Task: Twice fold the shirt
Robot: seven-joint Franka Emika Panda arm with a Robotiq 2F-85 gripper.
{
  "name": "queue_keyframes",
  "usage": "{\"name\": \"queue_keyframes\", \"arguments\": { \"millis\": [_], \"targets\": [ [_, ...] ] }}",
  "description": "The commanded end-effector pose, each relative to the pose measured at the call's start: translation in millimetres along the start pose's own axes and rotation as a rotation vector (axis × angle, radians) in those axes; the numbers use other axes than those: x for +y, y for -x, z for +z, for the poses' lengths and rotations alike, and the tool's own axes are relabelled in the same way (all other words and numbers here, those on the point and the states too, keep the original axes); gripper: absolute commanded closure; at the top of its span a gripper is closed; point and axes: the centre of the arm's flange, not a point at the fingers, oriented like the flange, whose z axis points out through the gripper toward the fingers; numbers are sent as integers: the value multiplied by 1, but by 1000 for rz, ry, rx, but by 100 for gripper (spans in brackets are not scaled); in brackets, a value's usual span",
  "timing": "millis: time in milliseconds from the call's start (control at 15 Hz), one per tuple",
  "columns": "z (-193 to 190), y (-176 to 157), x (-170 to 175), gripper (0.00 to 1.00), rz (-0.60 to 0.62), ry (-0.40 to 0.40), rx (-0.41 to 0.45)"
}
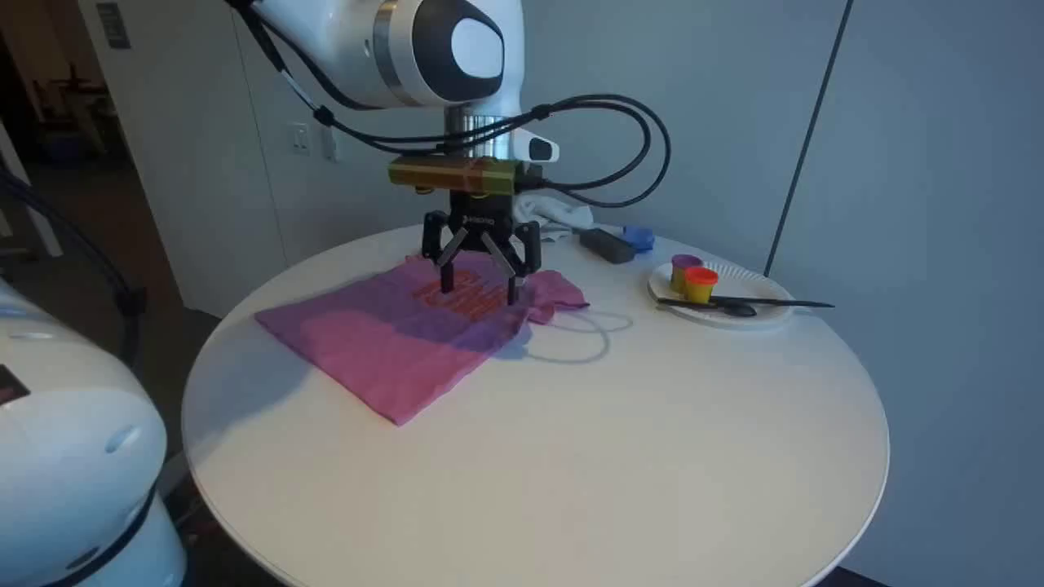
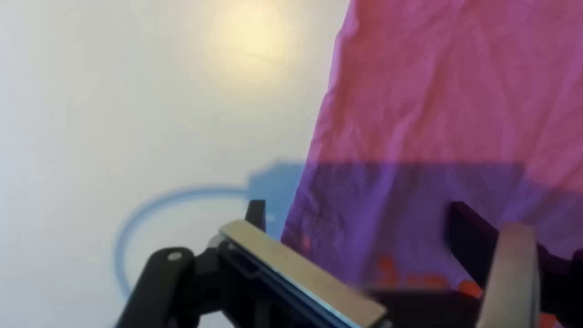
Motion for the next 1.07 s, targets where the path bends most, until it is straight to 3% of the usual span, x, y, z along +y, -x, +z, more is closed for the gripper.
{"name": "queue_keyframes", "arguments": {
  "millis": [0,600,1000],
  "targets": [
    [-2,-1,0,0,0,1,3],
    [-5,-1,1,0,1,3,10],
    [-35,-49,6,0,-67,138,125]
  ]
}}
